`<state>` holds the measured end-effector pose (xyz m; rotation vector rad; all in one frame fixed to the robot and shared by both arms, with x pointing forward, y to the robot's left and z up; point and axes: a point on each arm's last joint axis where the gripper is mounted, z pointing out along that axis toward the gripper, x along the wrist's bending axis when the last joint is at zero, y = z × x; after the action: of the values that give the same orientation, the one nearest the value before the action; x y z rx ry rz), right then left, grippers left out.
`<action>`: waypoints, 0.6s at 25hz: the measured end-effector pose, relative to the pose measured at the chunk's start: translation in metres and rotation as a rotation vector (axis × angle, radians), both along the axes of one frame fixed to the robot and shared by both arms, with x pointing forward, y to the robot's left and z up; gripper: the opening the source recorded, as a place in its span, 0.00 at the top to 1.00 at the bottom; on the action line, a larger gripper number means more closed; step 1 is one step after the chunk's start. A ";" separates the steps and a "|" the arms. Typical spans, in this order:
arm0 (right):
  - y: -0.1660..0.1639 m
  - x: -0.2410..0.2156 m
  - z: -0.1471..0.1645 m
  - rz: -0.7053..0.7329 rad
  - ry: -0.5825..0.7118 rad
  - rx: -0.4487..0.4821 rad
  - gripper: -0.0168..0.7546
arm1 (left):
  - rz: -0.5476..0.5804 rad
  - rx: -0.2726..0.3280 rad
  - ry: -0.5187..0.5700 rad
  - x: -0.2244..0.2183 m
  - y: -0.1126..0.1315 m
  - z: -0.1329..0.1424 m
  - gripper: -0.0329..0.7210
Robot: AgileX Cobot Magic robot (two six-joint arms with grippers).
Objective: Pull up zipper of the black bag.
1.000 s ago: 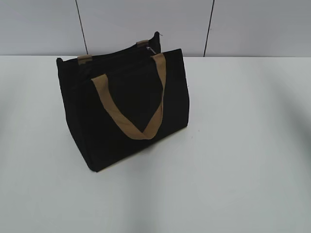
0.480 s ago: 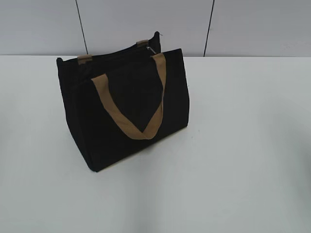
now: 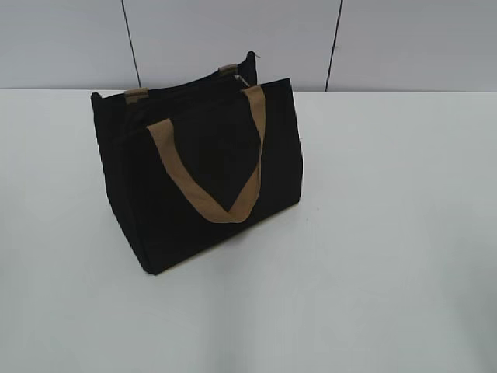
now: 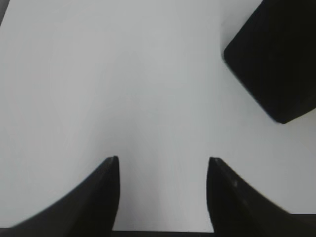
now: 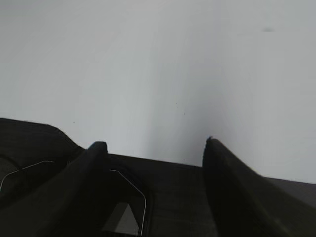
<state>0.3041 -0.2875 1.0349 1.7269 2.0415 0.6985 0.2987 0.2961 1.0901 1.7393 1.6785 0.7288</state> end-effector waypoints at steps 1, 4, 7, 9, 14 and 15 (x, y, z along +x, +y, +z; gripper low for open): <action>0.000 -0.003 -0.002 0.002 0.001 0.000 0.38 | -0.003 -0.009 -0.006 -0.003 -0.001 -0.002 0.40; 0.001 -0.012 -0.001 0.003 -0.049 -0.003 0.38 | -0.012 -0.021 -0.015 -0.015 -0.004 -0.011 0.40; 0.001 -0.023 0.003 0.003 -0.125 -0.007 0.38 | -0.016 -0.027 -0.017 -0.023 -0.005 -0.022 0.40; 0.002 -0.031 0.005 0.004 -0.176 -0.010 0.38 | -0.020 -0.037 -0.044 -0.029 -0.007 -0.027 0.40; 0.003 -0.050 0.008 0.008 -0.311 -0.021 0.38 | -0.025 -0.035 -0.166 -0.048 -0.009 -0.026 0.40; 0.003 -0.053 0.008 0.009 -0.329 -0.023 0.38 | -0.026 -0.032 -0.198 -0.053 -0.010 -0.026 0.40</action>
<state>0.2510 -0.2846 1.0426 1.4771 1.8236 0.8925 0.2457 0.2865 1.0646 1.6079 1.5227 0.8294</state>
